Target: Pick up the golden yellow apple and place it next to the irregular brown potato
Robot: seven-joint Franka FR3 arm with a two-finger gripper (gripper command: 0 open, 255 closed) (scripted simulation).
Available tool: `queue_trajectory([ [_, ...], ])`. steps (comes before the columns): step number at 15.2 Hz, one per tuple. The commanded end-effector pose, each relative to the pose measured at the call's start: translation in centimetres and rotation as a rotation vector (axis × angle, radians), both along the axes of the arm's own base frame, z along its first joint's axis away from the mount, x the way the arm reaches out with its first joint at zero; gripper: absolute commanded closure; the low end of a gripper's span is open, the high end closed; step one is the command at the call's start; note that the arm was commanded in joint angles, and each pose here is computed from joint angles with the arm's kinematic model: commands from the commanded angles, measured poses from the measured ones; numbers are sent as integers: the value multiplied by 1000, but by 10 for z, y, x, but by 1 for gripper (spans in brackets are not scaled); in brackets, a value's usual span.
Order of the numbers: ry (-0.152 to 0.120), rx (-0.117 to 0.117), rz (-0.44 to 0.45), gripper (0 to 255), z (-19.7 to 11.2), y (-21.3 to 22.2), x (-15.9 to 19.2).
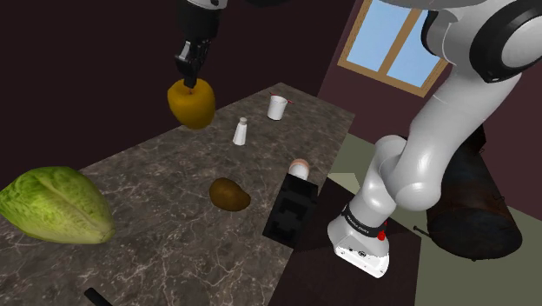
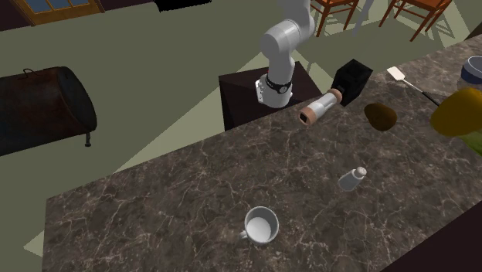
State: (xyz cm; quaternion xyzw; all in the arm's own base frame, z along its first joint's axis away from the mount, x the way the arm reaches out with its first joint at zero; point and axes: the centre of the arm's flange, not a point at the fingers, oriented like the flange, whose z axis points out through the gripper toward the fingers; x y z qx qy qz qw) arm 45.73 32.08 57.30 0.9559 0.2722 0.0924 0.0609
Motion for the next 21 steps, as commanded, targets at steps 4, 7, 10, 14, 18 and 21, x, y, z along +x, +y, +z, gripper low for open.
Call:
queue_trajectory([
  [4, -1, 1, 0, 255, -25, 1, 0],
  [7, -1, 1, 0, 255, -41, 1, 0],
  [10, -1, 1, 0, 255, -57, 1, 0],
  [14, -1, 1, 0, 255, -78, 1, 0],
  [18, -1, 1, 0, 255, -99, 1, 0],
  [21, -1, 1, 0, 255, -115, 1, 0],
])
